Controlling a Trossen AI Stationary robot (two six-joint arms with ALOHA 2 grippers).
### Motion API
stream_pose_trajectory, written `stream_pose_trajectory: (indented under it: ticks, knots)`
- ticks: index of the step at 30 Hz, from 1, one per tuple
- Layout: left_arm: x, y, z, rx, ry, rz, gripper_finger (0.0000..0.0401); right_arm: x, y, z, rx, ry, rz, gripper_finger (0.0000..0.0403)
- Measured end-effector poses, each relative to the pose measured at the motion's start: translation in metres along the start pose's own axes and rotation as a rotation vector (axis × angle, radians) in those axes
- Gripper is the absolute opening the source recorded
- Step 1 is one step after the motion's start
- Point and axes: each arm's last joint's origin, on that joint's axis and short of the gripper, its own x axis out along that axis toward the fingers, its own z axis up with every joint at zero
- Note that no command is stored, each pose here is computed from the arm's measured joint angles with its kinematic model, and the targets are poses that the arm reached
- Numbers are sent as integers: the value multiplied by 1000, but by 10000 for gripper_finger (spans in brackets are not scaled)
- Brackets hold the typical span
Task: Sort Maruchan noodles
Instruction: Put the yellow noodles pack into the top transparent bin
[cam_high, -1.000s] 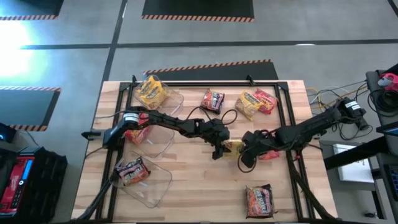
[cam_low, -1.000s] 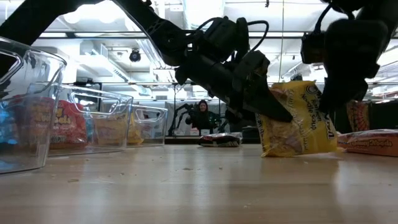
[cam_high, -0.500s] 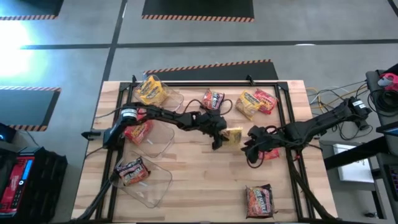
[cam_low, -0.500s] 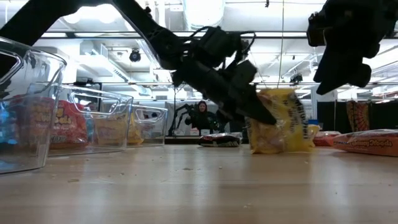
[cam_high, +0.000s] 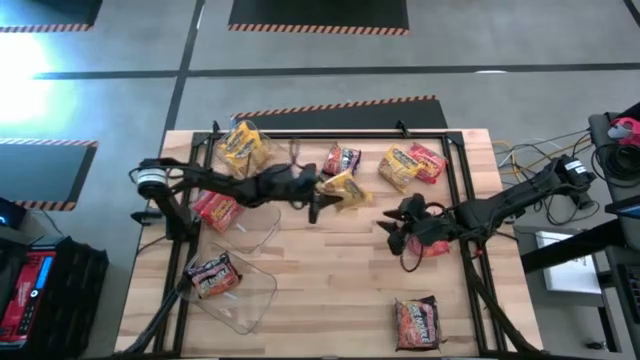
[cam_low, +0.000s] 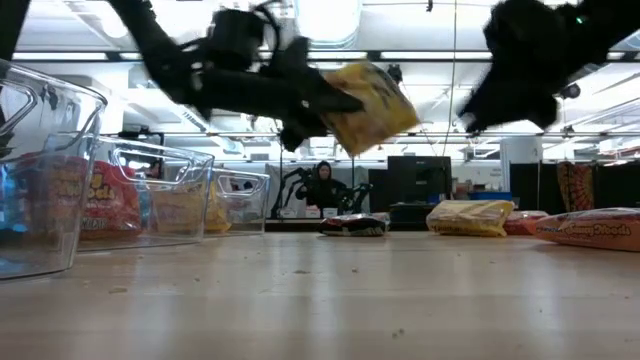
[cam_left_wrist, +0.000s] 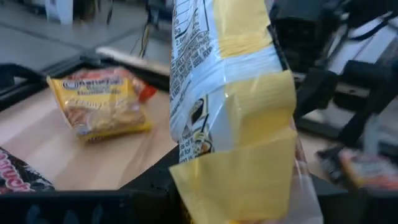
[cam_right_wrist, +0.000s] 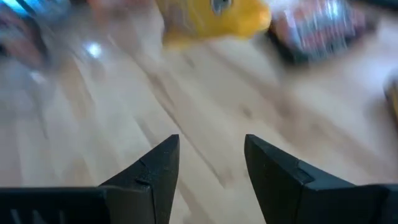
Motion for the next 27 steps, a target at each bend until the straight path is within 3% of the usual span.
stream_pose_trajectory:
  ticks: [7, 12, 16, 23, 27]
  knots:
    - [-37, -15, 3, -14, -335, -94, 124, -1, 14, 18, -86, -389, 199, 172]
    - [-45, -21, 9, -5, -432, -136, 124, -7, 16, 28, -163, -595, 286, 172]
    - [-43, -34, 11, -3, -444, -186, 124, 0, 19, 31, -203, -600, 384, 182]
    - [-38, -62, 13, 55, -464, -262, 124, 20, 29, 40, -265, -581, 354, 195]
    - [-37, -68, 11, 67, -464, -274, 124, 26, 39, 50, -306, -585, 417, 201]
